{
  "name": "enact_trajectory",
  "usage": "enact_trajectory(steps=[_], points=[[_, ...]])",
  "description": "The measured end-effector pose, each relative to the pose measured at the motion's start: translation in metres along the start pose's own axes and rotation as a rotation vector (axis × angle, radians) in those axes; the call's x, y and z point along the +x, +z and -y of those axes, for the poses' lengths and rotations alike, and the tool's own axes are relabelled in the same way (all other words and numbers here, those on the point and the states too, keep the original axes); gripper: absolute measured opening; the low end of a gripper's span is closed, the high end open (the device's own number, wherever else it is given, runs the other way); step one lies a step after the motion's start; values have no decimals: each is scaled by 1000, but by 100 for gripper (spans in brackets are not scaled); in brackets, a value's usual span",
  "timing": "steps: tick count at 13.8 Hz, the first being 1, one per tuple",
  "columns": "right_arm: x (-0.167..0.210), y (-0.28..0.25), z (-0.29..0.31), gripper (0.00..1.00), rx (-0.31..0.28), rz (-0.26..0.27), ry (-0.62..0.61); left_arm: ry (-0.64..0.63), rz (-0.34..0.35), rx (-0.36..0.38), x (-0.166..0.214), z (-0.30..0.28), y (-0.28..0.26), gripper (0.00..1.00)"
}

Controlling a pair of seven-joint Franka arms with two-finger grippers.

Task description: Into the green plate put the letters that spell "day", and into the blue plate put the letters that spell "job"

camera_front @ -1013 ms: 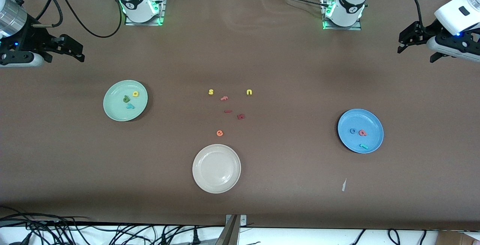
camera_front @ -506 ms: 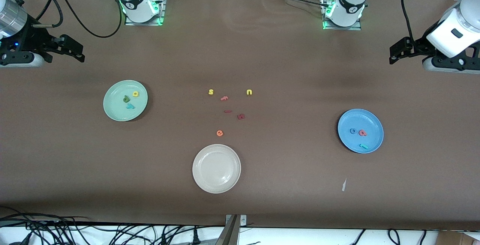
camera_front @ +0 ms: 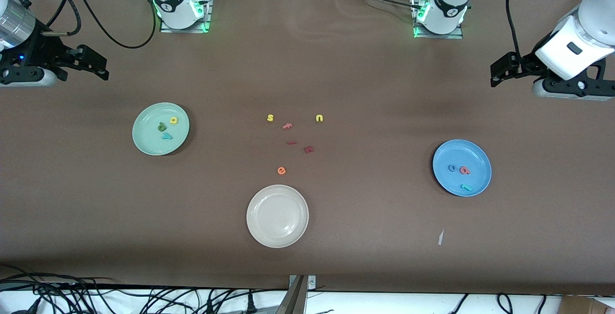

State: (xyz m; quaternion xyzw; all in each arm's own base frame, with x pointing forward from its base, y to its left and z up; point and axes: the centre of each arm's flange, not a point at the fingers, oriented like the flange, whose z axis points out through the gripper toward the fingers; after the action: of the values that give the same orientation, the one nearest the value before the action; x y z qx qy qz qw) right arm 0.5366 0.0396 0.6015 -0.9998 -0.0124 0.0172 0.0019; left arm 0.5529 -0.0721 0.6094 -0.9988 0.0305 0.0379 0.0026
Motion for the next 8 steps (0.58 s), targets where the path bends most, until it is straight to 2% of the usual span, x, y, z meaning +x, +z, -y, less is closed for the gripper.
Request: enact_trajectory(steps=[8], points=[[0, 0, 1, 100, 0, 1, -2, -49, 11, -3, 7, 27, 6, 100]])
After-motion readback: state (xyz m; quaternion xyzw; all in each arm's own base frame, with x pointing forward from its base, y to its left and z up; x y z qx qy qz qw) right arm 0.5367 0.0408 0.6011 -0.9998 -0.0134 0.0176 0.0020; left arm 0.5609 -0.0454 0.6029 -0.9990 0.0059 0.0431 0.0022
